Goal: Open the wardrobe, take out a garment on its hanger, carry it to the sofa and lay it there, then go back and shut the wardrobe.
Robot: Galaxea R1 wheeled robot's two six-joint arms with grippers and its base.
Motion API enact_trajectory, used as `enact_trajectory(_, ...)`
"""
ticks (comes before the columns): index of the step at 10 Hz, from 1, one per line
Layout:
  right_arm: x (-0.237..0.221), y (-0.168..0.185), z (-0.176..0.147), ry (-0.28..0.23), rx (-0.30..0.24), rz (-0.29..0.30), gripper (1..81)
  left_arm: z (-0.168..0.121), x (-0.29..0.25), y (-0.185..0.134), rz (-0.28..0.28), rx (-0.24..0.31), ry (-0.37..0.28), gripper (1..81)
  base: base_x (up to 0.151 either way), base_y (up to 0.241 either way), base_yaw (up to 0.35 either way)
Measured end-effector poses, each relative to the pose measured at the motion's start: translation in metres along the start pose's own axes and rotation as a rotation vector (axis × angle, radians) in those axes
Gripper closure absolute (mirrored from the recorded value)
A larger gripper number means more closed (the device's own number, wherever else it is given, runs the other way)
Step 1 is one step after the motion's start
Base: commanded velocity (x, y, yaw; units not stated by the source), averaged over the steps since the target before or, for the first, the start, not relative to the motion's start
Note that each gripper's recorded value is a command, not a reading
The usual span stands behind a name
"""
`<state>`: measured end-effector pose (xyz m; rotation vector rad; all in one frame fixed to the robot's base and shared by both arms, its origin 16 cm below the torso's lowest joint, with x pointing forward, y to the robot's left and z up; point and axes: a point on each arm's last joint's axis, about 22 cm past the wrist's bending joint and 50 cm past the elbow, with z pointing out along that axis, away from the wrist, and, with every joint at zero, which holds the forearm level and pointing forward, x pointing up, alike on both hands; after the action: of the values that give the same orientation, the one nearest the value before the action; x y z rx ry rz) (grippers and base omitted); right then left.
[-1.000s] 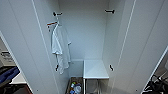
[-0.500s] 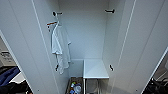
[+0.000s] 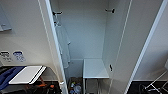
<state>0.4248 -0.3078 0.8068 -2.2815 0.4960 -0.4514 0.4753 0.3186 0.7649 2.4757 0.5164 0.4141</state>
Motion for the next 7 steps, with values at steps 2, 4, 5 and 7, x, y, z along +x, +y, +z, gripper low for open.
enact_trajectory(2, -0.059, -0.027, 0.049, -0.110, 0.073, 0.006, 1.0, 0.030, -0.052, 0.001, 0.010, -0.001, -0.090, 1.0, 0.000, 0.000, 0.000)
enact_trajectory(4, -0.099, -0.017, 0.079, -0.159, 0.077, 0.033, 1.0, 0.045, -0.084, -0.031, -0.015, 0.044, -0.130, 1.0, 0.000, 0.000, 0.000)
enact_trajectory(5, -0.098, 0.018, 0.081, -0.143, 0.017, 0.046, 1.0, 0.048, -0.090, -0.052, -0.031, 0.072, -0.127, 1.0, 0.000, 0.000, 0.000)
enact_trajectory(7, -0.093, 0.071, 0.088, -0.110, -0.076, 0.046, 1.0, 0.056, -0.113, -0.094, -0.046, 0.119, -0.126, 1.0, 0.000, 0.000, 0.000)
